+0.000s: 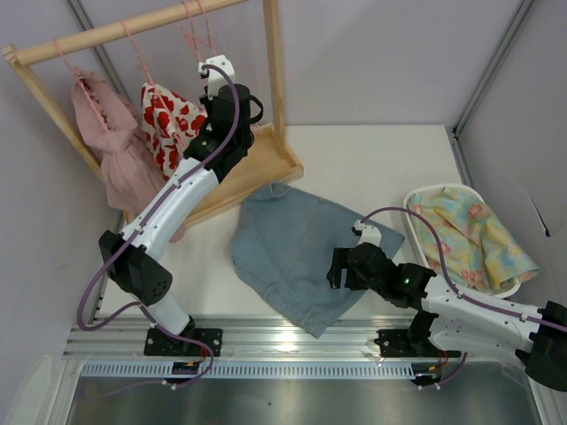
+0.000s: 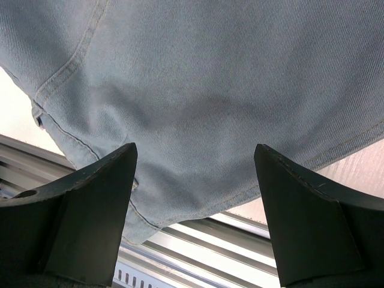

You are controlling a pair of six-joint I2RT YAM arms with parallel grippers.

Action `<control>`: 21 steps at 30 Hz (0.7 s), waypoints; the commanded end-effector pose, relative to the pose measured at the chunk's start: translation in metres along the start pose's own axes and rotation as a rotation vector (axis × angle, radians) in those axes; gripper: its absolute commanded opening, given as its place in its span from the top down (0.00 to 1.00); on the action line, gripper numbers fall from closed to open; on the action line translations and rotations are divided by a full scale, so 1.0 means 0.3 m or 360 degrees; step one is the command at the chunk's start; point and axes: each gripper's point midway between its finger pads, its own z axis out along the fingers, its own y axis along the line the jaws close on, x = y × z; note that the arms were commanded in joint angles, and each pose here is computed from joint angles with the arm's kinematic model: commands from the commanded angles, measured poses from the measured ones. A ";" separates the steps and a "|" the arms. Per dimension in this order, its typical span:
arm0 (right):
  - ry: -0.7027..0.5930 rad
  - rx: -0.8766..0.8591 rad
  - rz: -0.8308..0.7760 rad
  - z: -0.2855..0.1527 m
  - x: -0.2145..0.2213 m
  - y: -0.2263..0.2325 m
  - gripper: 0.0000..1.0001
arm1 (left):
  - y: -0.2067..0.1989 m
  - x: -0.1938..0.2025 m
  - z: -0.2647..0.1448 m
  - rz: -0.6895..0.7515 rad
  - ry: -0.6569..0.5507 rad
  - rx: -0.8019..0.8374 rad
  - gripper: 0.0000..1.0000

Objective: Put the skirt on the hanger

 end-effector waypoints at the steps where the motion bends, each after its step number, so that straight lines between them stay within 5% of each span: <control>1: -0.0038 -0.0026 0.0011 0.000 -0.022 0.014 0.15 | 0.053 -0.080 0.001 -0.0057 -0.0078 -0.0067 1.00; 14: -0.0060 -0.0060 0.0005 0.004 -0.057 0.045 0.16 | 0.149 -0.315 -0.097 -0.0091 -0.0196 -0.0023 1.00; 21: -0.0068 -0.0064 0.0029 0.000 -0.067 0.051 0.16 | 0.194 -0.338 -0.202 -0.0031 -0.0133 0.0096 1.00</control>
